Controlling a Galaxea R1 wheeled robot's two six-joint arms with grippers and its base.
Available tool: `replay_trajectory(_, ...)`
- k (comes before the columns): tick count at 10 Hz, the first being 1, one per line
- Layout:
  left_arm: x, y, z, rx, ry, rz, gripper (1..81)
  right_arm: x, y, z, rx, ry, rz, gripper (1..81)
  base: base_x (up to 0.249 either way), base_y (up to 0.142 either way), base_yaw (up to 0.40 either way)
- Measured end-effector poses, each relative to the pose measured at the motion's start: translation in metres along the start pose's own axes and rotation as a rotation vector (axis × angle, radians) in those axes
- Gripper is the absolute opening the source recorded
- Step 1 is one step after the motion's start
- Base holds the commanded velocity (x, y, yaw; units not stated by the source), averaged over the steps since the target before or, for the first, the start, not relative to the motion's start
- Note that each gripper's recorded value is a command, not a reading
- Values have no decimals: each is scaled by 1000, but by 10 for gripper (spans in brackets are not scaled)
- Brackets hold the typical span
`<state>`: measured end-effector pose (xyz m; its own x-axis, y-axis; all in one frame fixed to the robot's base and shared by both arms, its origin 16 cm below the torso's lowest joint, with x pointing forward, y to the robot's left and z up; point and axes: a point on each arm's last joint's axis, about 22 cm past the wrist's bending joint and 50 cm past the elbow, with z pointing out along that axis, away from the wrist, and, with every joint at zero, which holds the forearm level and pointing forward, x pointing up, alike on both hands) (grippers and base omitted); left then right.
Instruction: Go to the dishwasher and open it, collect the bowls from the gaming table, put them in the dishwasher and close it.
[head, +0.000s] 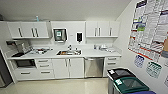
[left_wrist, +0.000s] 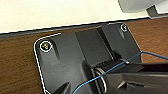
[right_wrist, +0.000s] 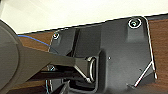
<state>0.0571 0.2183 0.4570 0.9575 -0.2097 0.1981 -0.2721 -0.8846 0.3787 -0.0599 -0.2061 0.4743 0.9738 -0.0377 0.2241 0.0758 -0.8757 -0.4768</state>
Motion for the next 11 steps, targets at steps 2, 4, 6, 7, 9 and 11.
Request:
replay_trajectory(2,0,0,0,0,0,0,811,0,0,0,0,0,0,811,129,0,0)
replay_trajectory(4,0,0,0,0,-1,0,811,0,0,0,0,-1,0,811,128,0,0)
replay_trajectory(6,0,0,0,0,0,0,811,0,0,0,0,0,0,811,129,0,0)
replay_trajectory(7,0,1,0,-1,1,0,811,0,0,0,-1,-1,0,811,129,0,0)
replay_trajectory(9,0,0,0,-1,1,0,811,0,0,0,0,0,0,811,129,0,0)
replay_trajectory(11,-1,0,0,1,-1,0,811,0,-2,1,2,1,0,811,129,0,0)
